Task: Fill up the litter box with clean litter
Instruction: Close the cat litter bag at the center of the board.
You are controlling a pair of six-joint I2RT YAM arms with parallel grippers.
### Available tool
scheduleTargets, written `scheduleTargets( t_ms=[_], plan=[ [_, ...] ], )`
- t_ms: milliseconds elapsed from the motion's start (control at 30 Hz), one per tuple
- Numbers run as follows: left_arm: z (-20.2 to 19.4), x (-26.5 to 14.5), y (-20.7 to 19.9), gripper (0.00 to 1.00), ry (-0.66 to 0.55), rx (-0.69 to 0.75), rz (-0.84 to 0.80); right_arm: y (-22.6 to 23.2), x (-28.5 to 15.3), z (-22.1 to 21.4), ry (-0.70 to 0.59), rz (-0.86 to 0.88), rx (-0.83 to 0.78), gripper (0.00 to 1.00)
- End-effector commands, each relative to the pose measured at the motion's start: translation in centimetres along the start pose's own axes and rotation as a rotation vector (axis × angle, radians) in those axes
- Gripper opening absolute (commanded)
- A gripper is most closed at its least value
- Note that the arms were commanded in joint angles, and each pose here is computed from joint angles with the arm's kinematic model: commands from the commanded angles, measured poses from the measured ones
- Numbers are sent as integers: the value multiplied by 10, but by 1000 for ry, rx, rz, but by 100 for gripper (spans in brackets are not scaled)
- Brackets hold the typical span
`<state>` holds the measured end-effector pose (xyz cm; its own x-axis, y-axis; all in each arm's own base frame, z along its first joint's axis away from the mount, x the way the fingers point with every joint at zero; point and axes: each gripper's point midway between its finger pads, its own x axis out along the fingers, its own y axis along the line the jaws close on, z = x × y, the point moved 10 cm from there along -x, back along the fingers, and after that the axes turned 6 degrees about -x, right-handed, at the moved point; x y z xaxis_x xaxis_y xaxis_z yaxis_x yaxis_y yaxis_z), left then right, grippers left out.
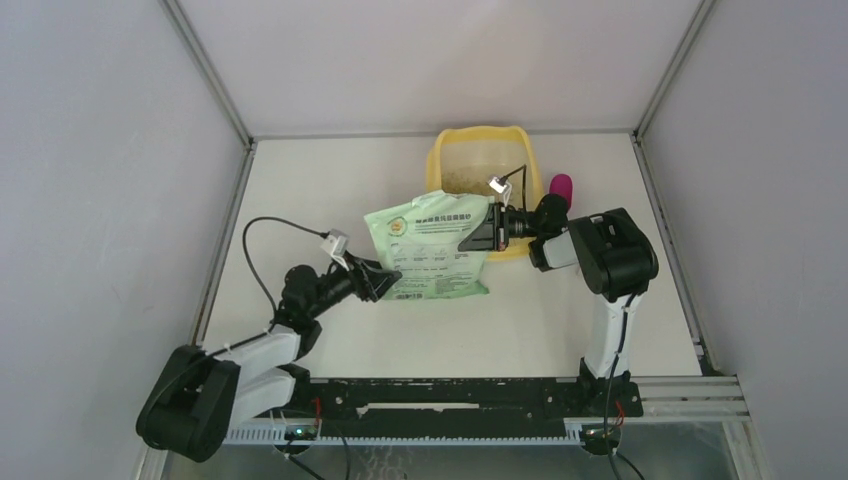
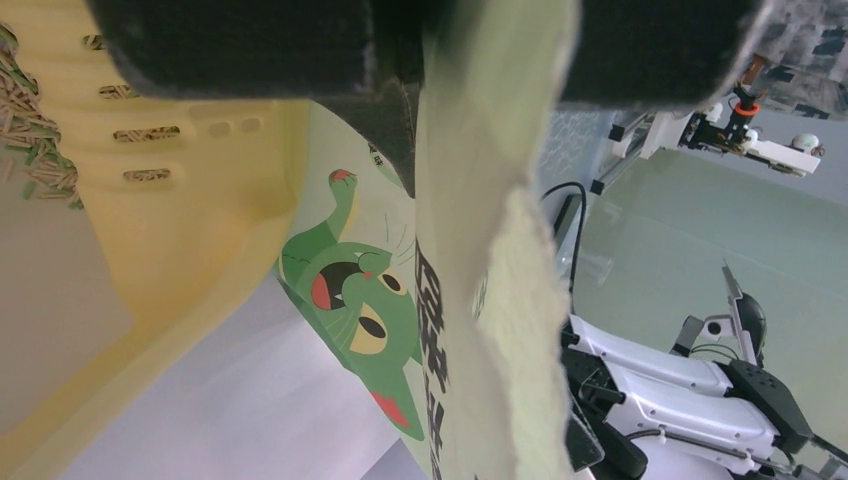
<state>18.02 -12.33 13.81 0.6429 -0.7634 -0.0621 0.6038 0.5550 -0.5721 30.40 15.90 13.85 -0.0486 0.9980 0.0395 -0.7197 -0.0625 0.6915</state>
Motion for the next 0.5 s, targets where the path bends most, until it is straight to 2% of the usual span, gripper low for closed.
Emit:
scheduleTargets(
  t_ms=[0,133,200,267,333,400,433,467],
  plan=[
    [27,20,-11,62,-62,71,-112,7,4,15,-5,28,-102,0],
    [27,27,-9,58,-71,50,-140,8,4,14,0,31,-104,0],
    [28,29,-11,52,-90,42,-181,8,3,13,5,34,-106,0],
    [30,32,-12,39,-102,38,-217,7,3,12,7,35,-105,0],
    [31,35,-13,17,-100,35,-239,7,3,11,7,32,-104,0],
    [29,36,-13,1,-98,22,-254,7,2,10,7,32,-106,0],
    [29,36,-13,0,-103,16,-263,8,3,9,4,30,-111,3],
    [29,34,-14,0,-108,13,-269,8,2,8,1,27,-113,10]
  ],
)
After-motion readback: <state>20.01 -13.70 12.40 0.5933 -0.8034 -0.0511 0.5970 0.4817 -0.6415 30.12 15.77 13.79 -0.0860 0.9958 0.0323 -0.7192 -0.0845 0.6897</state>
